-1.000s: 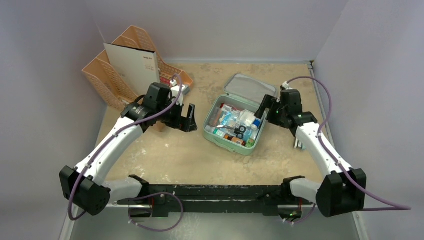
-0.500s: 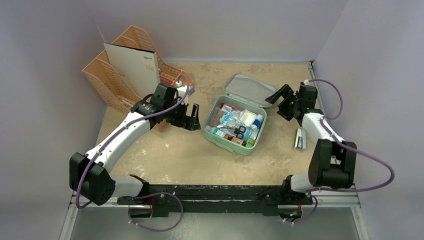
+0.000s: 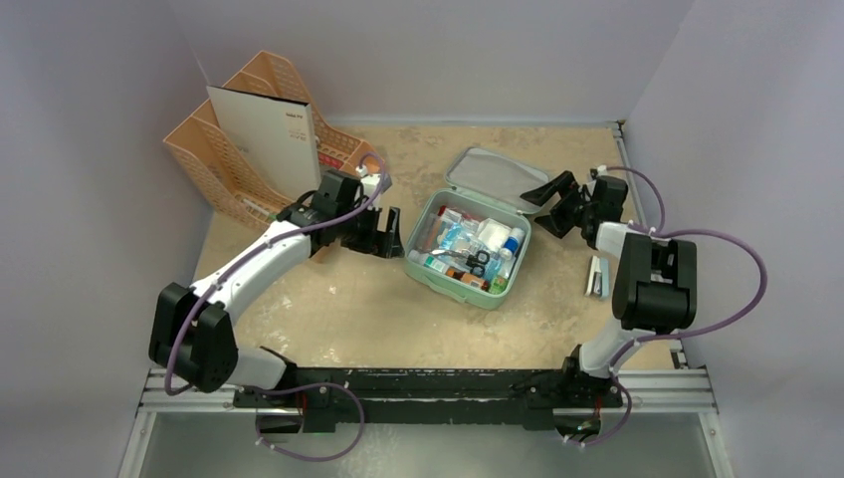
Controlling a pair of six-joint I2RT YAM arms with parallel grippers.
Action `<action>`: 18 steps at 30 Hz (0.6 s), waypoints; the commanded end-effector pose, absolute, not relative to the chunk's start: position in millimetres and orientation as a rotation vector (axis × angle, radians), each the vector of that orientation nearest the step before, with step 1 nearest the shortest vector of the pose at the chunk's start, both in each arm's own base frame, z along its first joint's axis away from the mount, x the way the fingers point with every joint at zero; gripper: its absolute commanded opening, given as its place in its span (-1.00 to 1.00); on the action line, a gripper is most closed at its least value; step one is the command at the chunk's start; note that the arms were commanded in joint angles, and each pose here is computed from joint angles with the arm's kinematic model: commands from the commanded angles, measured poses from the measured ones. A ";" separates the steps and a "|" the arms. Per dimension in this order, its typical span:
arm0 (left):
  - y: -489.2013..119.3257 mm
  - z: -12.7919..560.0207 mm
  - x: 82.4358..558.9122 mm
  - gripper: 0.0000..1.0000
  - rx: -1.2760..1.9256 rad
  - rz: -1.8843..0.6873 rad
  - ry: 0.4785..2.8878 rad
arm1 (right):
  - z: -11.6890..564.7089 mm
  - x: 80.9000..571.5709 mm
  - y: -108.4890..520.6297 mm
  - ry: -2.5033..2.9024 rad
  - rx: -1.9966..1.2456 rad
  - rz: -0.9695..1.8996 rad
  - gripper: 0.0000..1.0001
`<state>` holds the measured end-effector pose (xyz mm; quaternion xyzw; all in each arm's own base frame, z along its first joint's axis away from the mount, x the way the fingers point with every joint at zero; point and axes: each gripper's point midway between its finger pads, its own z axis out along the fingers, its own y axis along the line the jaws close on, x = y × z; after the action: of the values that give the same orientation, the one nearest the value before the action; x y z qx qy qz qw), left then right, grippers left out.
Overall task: Organize the medicine kit
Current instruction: Close the medicine box at the center of the board.
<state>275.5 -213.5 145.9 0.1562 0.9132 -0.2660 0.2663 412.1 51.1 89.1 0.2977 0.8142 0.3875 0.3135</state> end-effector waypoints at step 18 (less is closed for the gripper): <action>-234.6 94.4 308.8 0.15 0.285 -0.744 2.627 | 132.7 456.5 55.6 1.901 0.552 1.272 0.73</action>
<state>290.7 -224.7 87.1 0.1057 0.9454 -0.2503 0.1800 441.7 50.4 96.6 0.2673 0.7779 0.4519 0.3453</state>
